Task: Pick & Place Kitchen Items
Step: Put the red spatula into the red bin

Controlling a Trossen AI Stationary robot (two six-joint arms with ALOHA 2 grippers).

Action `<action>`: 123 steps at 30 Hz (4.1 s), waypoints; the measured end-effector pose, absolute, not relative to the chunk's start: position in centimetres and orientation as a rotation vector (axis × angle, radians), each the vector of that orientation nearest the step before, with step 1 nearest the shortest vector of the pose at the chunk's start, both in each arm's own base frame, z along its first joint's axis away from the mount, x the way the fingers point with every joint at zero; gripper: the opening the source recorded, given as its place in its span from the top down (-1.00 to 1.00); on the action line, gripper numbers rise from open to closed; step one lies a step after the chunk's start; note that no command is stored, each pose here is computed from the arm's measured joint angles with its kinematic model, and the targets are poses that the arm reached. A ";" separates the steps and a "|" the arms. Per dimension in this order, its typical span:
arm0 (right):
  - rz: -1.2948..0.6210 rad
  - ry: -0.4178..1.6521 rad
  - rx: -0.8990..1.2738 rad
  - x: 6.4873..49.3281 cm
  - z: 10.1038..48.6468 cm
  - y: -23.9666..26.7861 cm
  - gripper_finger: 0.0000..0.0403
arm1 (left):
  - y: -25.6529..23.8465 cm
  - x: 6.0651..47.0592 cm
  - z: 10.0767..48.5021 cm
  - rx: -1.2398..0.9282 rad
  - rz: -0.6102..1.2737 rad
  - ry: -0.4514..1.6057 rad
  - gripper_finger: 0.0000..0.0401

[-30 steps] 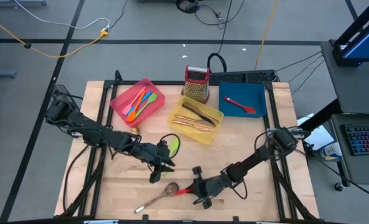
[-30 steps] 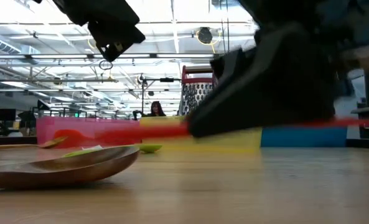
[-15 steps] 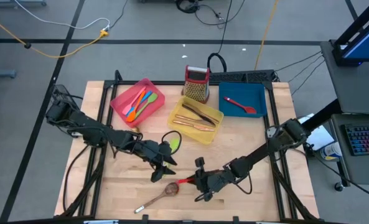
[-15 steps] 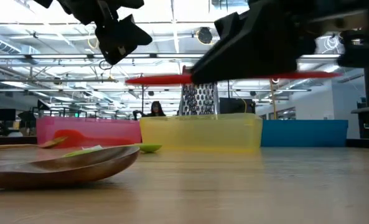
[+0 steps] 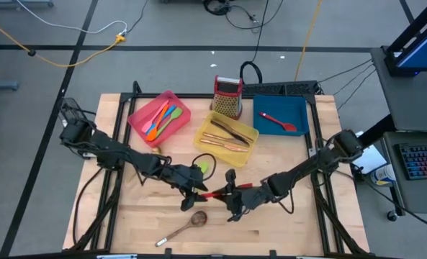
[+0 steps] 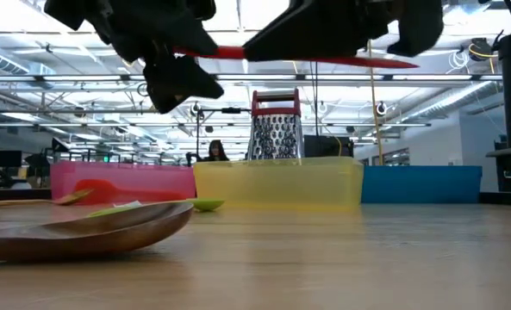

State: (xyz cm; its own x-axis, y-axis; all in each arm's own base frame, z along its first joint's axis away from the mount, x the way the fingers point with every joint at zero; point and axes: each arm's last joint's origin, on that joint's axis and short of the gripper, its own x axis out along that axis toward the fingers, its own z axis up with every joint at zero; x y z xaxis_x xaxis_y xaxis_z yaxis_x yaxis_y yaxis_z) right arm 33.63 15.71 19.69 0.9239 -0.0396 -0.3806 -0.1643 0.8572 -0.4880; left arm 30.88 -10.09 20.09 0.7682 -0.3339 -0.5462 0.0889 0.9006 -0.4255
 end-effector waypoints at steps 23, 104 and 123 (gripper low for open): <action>0.065 0.417 -0.579 33.7 19.7 15.1 0.78 | -9.6 31.4 20.7 -0.398 -0.233 0.584 0.09; 0.039 0.405 -0.623 32.3 19.7 17.5 0.36 | -0.6 22.3 25.9 -0.229 0.568 0.746 0.79; 0.034 0.403 -0.596 32.3 19.7 17.5 0.36 | 3.6 19.1 24.5 -0.238 0.911 0.995 0.82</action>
State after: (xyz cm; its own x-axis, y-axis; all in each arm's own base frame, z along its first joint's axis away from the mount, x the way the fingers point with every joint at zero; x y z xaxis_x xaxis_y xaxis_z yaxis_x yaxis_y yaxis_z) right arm 32.34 17.50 19.73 0.9219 -0.0833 -0.3785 -0.1463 0.8296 -0.5388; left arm 19.08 3.59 24.53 0.2235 0.5505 -0.8044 -0.7528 0.6217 0.2163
